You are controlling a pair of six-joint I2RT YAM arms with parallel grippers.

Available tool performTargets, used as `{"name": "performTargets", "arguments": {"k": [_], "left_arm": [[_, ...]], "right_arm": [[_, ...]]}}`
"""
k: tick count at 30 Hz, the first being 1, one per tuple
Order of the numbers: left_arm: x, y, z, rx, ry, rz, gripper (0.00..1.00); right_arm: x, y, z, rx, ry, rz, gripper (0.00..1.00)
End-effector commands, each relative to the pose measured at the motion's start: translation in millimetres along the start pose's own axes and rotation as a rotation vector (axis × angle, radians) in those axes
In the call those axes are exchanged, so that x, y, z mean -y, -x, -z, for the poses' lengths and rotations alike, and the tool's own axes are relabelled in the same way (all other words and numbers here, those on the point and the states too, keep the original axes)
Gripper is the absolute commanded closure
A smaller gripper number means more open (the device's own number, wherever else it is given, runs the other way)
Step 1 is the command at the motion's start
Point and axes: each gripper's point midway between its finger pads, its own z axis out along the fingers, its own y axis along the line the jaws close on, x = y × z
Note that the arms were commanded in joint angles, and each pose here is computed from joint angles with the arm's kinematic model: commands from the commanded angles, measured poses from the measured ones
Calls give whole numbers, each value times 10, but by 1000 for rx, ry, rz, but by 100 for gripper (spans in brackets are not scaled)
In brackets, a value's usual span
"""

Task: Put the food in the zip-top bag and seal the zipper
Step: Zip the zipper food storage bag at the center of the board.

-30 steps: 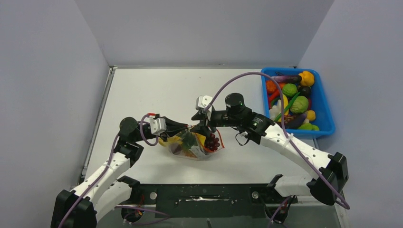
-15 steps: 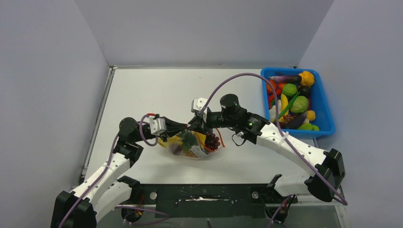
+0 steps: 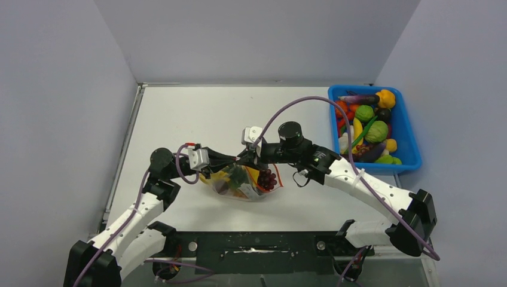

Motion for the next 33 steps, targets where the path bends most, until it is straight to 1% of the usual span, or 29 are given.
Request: {"name": "performTargets", "arguments": {"k": [1,11,18,33], "left_arm": [[-24,354,-2,78,4,-98,100],[-97,464,18,105,59,-108,100],[-123,519,30,125,79,-113,100],[-202,544,73,121,141,-94,100]], "right_arm": [[93,224,119,69,-63,80,100],[177,-5,241,2,-93,34,100],[233,-113,355,-13,-113,3,100],[290,-342,537,-72,-133,-43,100]]}}
